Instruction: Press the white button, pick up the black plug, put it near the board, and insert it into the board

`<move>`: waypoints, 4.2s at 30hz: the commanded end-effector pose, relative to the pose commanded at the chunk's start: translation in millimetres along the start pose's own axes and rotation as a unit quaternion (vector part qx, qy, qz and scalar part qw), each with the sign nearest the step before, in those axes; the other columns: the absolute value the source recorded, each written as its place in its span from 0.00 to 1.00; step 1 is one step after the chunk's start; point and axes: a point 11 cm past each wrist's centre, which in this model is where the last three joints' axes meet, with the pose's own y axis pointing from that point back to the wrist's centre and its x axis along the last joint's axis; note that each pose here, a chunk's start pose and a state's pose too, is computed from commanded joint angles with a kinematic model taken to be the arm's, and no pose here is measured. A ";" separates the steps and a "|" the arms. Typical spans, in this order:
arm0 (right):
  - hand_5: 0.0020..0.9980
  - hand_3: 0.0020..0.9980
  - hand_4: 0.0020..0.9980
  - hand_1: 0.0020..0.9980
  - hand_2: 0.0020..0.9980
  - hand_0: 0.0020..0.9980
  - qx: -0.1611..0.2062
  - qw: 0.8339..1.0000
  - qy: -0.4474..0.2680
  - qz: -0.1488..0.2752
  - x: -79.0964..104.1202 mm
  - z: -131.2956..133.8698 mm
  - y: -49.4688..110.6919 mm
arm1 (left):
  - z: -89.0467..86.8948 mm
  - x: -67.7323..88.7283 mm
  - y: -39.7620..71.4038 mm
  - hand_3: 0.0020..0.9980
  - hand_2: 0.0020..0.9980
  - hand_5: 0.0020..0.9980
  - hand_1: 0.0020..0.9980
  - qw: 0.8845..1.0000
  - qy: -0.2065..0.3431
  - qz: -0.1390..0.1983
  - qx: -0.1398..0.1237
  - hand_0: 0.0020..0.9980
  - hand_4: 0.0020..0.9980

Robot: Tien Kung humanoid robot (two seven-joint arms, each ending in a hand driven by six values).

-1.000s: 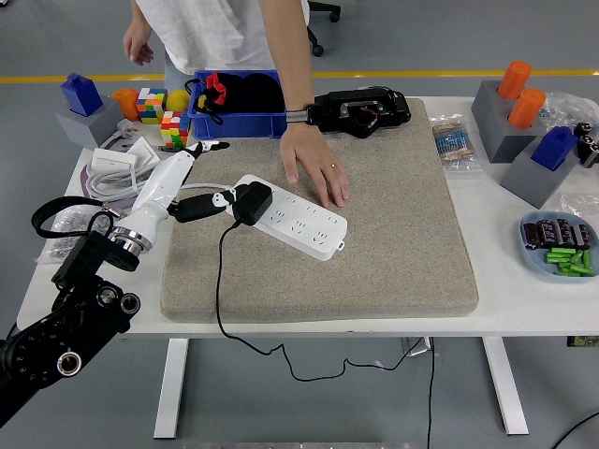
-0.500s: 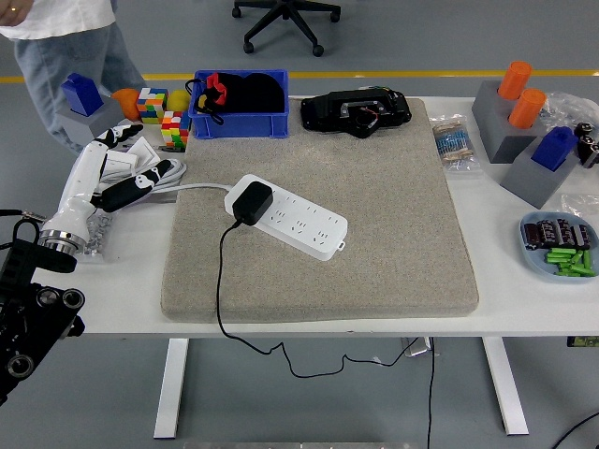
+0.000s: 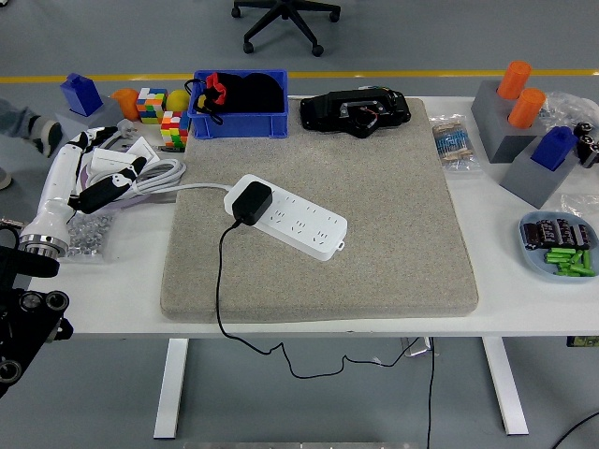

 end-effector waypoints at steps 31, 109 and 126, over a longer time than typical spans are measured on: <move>0.33 0.53 0.65 0.50 0.51 0.60 -0.009 1.000 -0.021 -0.010 -20.2 0.2 -1.1 | -7.9 21.0 7.1 0.73 0.76 0.19 0.77 1.000 0.014 0.007 0.017 0.80 0.74; 0.34 0.53 0.65 0.50 0.51 0.60 -0.005 1.000 -0.014 -0.011 -25.1 -11.8 -1.8 | -4.6 33.7 3.1 0.72 0.77 0.19 0.77 0.999 0.012 0.010 0.029 0.80 0.73; 0.34 0.53 0.65 0.50 0.51 0.60 -0.002 1.000 -0.010 -0.008 -22.4 -15.1 -2.0 | -3.8 34.7 2.9 0.71 0.76 0.18 0.77 1.000 0.009 0.009 0.027 0.80 0.73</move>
